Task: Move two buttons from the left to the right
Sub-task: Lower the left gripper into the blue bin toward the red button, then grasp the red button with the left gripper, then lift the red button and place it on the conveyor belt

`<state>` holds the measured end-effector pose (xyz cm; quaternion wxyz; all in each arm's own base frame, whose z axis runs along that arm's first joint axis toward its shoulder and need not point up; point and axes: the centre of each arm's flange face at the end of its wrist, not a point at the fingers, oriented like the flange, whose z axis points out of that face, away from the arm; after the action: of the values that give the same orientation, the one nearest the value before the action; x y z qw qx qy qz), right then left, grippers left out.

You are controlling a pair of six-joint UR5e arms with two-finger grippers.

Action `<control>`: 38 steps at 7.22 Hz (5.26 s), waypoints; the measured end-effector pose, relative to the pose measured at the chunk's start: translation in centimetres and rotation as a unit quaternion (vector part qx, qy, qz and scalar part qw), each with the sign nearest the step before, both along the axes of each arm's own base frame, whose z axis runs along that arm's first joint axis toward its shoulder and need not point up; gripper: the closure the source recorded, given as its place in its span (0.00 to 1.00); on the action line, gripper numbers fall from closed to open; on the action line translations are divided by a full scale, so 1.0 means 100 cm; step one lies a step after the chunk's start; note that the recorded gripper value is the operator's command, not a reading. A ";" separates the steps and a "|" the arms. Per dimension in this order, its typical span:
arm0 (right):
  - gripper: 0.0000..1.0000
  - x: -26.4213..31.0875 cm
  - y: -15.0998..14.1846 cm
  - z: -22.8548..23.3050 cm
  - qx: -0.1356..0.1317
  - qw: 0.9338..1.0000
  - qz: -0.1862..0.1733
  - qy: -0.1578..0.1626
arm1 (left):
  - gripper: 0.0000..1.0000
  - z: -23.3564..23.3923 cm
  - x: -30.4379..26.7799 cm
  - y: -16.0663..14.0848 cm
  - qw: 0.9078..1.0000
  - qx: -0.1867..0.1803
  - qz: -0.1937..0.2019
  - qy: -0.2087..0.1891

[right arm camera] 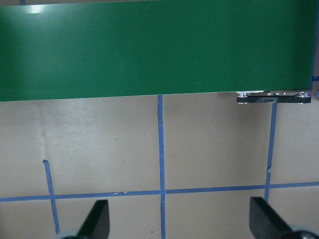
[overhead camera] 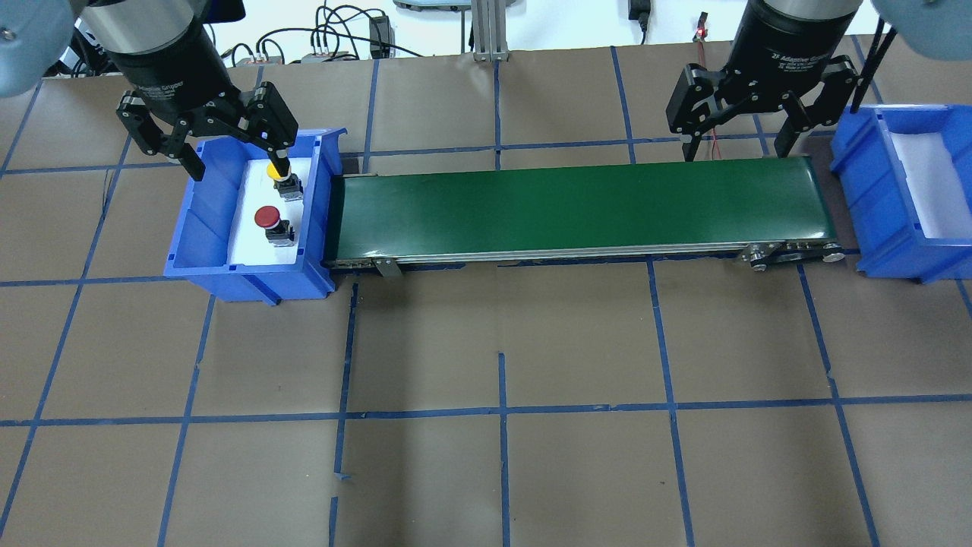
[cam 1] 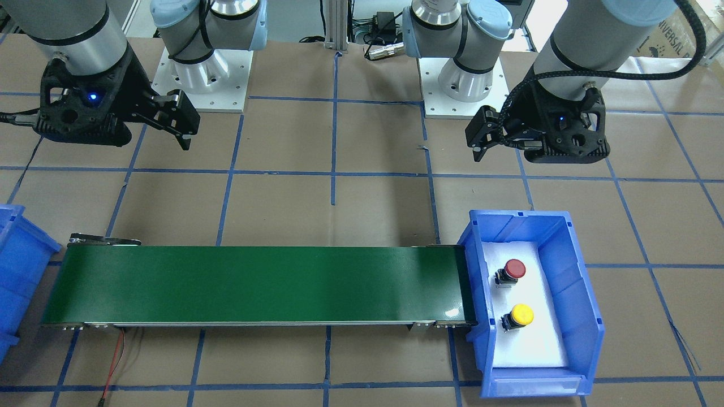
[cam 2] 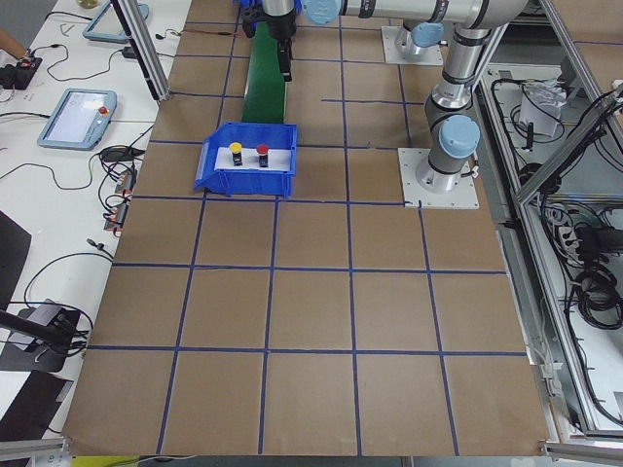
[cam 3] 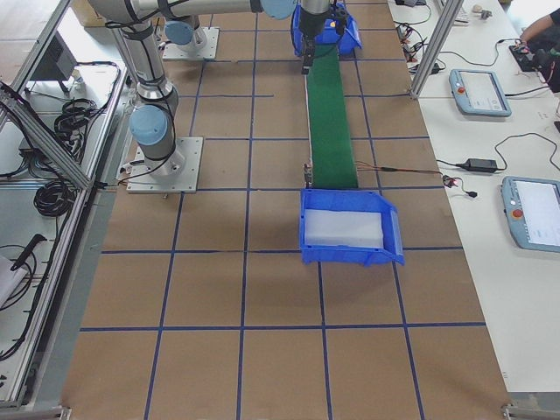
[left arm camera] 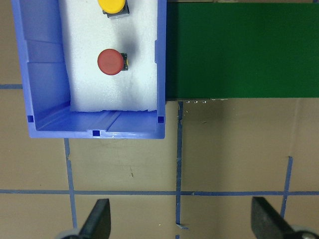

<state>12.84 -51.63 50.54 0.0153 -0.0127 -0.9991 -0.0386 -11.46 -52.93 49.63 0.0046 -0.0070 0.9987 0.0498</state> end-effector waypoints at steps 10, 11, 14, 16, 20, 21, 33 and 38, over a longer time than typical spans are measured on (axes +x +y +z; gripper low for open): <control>0.00 0.001 0.000 -0.001 0.001 1.000 0.000 -0.002 | 0.00 -0.073 0.063 -0.077 0.999 -0.029 -0.021 0.003; 0.00 0.001 -0.001 -0.002 0.001 1.000 0.002 -0.001 | 0.00 -0.101 0.076 -0.098 0.999 -0.035 -0.028 0.002; 0.00 0.001 -0.005 -0.005 0.002 1.000 0.005 -0.003 | 0.00 -0.159 0.103 -0.107 0.999 -0.017 -0.030 0.008; 0.00 0.001 -0.004 -0.006 0.006 1.000 0.004 -0.002 | 0.00 -0.190 0.109 -0.098 0.999 -0.025 -0.027 0.014; 0.00 0.001 -0.004 -0.007 0.006 1.000 0.003 -0.003 | 0.17 -0.239 0.103 -0.093 0.999 -0.016 -0.028 0.018; 0.00 0.002 -0.004 -0.006 0.004 1.000 0.003 -0.004 | 0.37 -0.243 0.103 -0.092 0.999 -0.013 -0.028 0.018; 0.00 0.000 -0.005 -0.008 0.007 1.000 0.005 0.000 | 0.66 -0.100 0.067 -0.099 0.998 -0.039 -0.051 0.012; 0.00 -0.004 -0.005 -0.005 0.004 1.000 0.001 -0.002 | 0.66 -0.171 -0.078 -0.132 0.999 -0.039 -0.028 0.012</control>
<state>12.47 -52.14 50.05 0.0138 -0.0113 -0.9989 -0.0430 -19.28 -66.08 32.58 -0.0062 0.0209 0.9997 0.0108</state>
